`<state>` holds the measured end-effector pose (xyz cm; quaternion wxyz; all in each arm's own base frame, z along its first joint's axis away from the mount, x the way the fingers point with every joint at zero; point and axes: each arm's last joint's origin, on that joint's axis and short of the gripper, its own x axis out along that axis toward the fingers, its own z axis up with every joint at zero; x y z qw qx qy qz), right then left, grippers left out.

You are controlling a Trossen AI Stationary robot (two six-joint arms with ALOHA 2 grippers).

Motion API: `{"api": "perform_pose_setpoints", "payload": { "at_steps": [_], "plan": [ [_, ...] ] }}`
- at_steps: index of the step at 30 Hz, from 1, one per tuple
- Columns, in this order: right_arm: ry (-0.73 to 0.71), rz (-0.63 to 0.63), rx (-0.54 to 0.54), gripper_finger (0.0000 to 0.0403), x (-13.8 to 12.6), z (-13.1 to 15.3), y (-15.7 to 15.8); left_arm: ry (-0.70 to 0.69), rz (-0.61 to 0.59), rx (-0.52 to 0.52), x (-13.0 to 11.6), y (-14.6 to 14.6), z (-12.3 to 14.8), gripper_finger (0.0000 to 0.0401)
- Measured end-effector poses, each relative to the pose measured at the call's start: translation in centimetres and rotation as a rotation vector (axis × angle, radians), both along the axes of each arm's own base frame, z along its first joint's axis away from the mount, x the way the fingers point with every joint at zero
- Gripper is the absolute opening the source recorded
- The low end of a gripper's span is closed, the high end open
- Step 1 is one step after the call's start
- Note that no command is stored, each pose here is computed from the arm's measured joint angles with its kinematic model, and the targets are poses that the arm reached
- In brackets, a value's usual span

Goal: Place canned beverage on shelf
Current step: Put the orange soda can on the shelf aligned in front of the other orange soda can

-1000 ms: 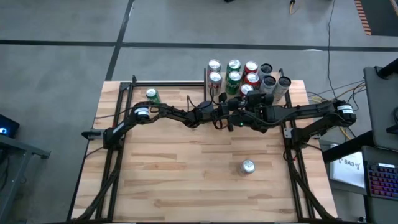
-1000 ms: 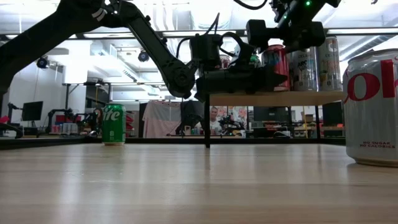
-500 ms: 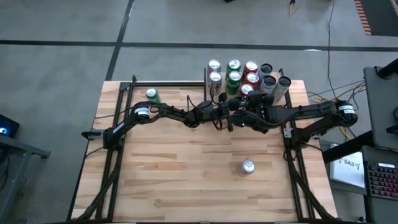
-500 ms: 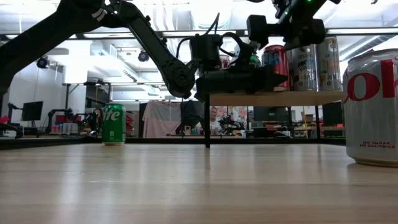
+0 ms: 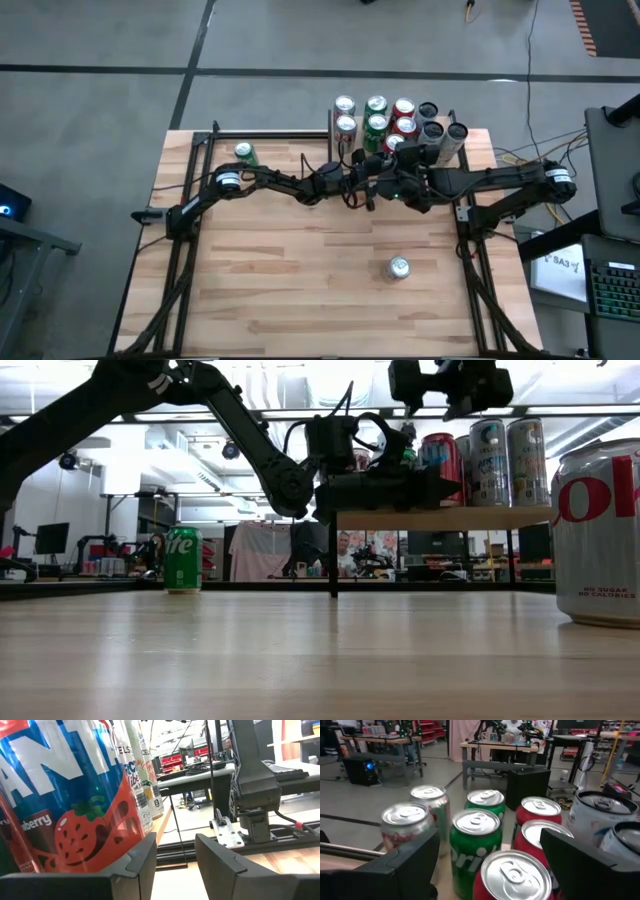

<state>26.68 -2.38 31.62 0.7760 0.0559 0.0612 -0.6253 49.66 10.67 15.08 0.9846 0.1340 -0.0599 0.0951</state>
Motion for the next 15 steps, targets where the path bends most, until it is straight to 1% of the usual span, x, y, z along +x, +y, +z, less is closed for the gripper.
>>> {"api": "perform_pose_setpoints", "payload": {
  "at_steps": [8, 10, 12, 13, 15],
  "plan": [
    [0.01, 0.066, -0.005, 0.0325, 0.3, 1.7, 1.2, -0.001, 0.002, -0.001, 0.0, 0.0, 0.0, 0.0121],
    [0.006, 0.112, 0.021, 0.0318, 0.5, 2.3, 1.3, -0.001, 0.002, -0.001, 0.0, 0.0, 0.0, 0.0121],
    [-0.009, 0.191, 0.074, 0.0299, 0.7, 2.9, 1.4, -0.001, 0.004, -0.002, 0.0, 0.0, 0.0, 0.0121],
    [-0.023, 0.24, 0.109, 0.0283, 0.9, 3.3, 1.4, -0.002, 0.004, -0.002, 0.0, 0.0, 0.0, 0.0121],
    [-0.051, 0.338, 0.182, 0.0234, 1.1, 4.2, 1.1, -0.002, 0.004, -0.002, 0.0, 0.0, 0.0, 0.0121]
  ]
}}
